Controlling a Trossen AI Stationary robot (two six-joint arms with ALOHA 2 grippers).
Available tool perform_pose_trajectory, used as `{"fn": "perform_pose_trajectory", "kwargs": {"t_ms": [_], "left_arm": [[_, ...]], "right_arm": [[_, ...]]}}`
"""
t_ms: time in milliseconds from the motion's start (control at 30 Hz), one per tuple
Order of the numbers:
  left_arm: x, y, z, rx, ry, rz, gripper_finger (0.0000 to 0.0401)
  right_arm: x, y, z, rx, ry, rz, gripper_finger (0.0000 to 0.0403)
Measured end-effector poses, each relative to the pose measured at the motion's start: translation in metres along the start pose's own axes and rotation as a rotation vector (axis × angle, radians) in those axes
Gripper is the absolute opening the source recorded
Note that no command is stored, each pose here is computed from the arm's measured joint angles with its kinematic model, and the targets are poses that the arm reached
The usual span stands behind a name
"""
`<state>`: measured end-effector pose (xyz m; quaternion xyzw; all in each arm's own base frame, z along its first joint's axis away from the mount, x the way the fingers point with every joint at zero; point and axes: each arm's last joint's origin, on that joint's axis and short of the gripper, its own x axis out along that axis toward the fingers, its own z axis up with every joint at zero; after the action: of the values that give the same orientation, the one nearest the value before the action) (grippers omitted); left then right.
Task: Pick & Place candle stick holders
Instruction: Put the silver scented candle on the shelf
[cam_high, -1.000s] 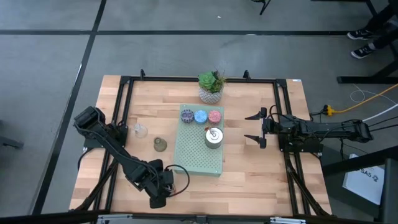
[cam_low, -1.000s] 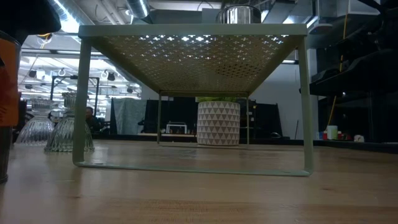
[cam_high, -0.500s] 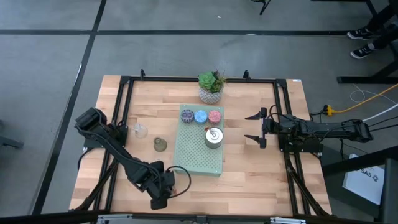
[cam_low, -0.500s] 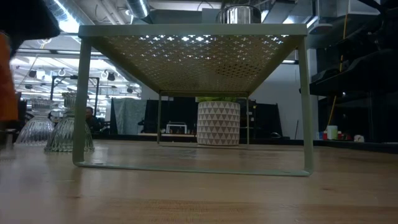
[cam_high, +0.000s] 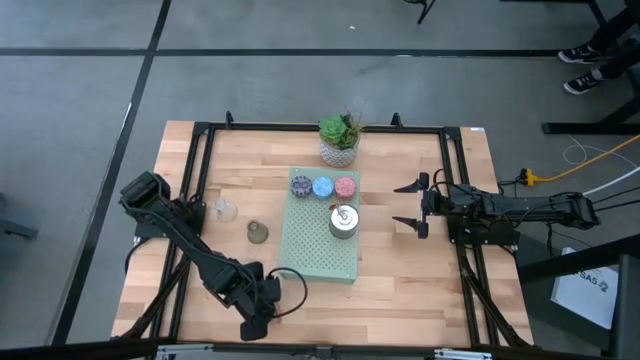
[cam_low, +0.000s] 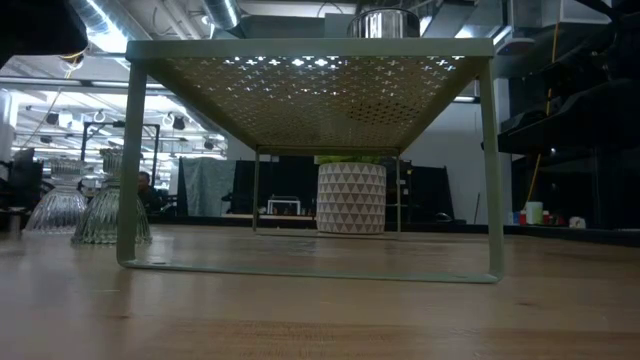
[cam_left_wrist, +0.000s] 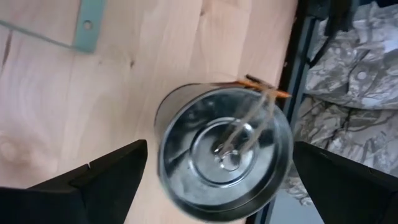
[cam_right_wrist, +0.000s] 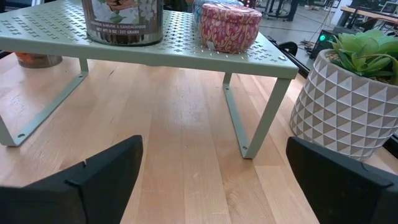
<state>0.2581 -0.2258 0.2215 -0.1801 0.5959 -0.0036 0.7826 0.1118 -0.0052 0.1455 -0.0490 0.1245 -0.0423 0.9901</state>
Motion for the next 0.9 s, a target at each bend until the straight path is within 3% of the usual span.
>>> {"fn": "perform_pose_trajectory", "kwargs": {"t_ms": [200, 900], "left_arm": [[-0.0004, -0.0084, -0.0024, 0.015, -0.026, -0.054, 0.0400], [-0.0007, -0.0094, -0.0014, 0.016, -0.084, -0.031, 0.0400]], "right_arm": [[0.0000, 0.0000, 0.0000, 0.000, 0.000, 0.000, 0.0399], [0.0000, 0.0000, 0.0000, 0.000, 0.000, 0.000, 0.0399]]}}
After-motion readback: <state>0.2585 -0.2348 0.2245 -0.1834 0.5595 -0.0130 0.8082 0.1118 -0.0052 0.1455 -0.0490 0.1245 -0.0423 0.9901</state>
